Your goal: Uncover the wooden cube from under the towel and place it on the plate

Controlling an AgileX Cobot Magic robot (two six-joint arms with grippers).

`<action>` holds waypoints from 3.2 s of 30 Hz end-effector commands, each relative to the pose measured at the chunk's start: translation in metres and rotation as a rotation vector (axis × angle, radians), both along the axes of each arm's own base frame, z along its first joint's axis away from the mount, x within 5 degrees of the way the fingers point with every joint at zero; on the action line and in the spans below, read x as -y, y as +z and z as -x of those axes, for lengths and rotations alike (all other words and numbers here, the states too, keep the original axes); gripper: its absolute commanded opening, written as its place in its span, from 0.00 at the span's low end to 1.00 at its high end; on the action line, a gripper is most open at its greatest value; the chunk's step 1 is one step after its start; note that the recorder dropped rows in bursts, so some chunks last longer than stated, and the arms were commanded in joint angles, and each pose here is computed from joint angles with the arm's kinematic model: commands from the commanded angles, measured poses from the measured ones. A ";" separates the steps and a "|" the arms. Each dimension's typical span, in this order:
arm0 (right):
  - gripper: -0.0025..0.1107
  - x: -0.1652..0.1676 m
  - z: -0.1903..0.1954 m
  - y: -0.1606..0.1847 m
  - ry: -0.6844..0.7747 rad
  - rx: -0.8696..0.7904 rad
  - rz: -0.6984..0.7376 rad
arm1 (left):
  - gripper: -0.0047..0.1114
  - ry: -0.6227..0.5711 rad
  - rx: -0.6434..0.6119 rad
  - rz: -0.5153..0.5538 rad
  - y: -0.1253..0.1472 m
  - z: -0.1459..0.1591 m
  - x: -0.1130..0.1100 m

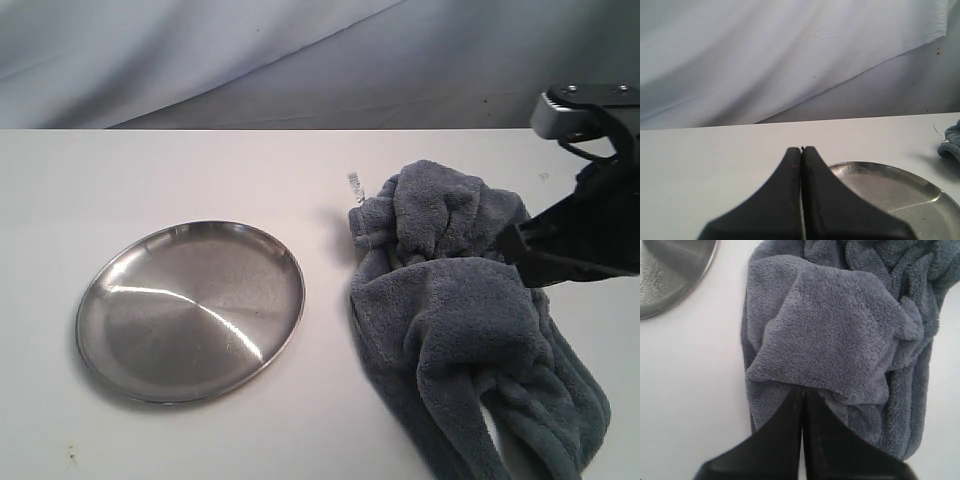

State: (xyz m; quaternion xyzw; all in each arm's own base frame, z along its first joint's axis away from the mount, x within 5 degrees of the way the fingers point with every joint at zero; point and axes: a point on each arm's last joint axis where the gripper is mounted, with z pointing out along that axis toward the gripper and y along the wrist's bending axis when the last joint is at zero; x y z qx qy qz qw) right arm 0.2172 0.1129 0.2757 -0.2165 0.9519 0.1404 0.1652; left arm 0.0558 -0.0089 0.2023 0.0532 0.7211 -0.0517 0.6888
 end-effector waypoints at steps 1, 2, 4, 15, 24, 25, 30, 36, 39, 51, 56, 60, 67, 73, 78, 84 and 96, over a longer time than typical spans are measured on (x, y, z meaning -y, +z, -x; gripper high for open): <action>0.02 -0.019 -0.016 -0.009 0.022 -0.038 0.029 | 0.04 -0.005 0.001 0.004 -0.001 0.000 0.000; 0.02 -0.023 -0.018 -0.010 0.026 -0.042 0.038 | 0.04 -0.005 0.001 0.004 -0.001 0.000 0.000; 0.02 -0.029 -0.024 -0.014 0.018 -0.060 0.067 | 0.04 -0.005 0.001 0.004 -0.001 0.000 0.000; 0.02 -0.078 -0.052 -0.027 0.043 -0.120 0.187 | 0.04 -0.005 0.001 0.004 -0.001 0.000 0.000; 0.04 -0.079 -0.057 -0.042 0.046 -0.186 0.256 | 0.04 -0.005 0.001 0.004 -0.001 0.000 0.000; 0.11 -0.079 -0.057 -0.042 0.047 -0.192 0.260 | 0.04 -0.005 0.001 0.004 -0.001 0.000 0.000; 0.52 -0.079 -0.057 -0.042 0.029 -0.194 0.256 | 0.04 -0.005 0.001 0.004 -0.001 0.000 0.000; 0.63 -0.076 -0.059 -0.042 -0.014 -0.173 0.287 | 0.04 -0.005 0.001 0.004 -0.001 0.000 0.000; 0.63 -0.073 -0.062 -0.042 -0.032 -0.151 0.315 | 0.04 -0.005 0.001 0.004 -0.001 0.000 0.000; 0.63 -0.077 -0.069 -0.059 -0.049 -0.162 0.331 | 0.04 -0.005 0.001 0.004 -0.001 0.000 0.000; 0.63 -0.079 -0.072 -0.071 -0.052 -0.183 0.344 | 0.04 -0.005 0.001 0.004 -0.001 0.000 0.000; 0.63 -0.080 -0.073 -0.068 -0.053 -0.172 0.337 | 0.04 -0.005 0.001 0.004 -0.001 0.000 0.000; 0.56 -0.089 -0.094 -0.031 -0.122 -0.109 0.284 | 0.04 -0.005 0.001 0.004 -0.001 0.000 0.000; 0.52 -0.102 -0.126 -0.025 -0.142 -0.121 0.311 | 0.04 -0.005 0.001 0.004 -0.001 0.000 0.000; 0.35 -0.120 -0.153 -0.028 -0.170 -0.085 0.270 | 0.04 -0.005 0.001 0.004 -0.001 0.000 0.000; 0.10 -0.141 -0.176 -0.036 -0.178 -0.084 0.189 | 0.04 -0.005 0.001 0.004 -0.001 0.000 0.000; 0.02 -0.214 -0.153 -0.049 0.018 -0.116 0.063 | 0.04 -0.005 0.001 0.004 -0.001 0.000 0.000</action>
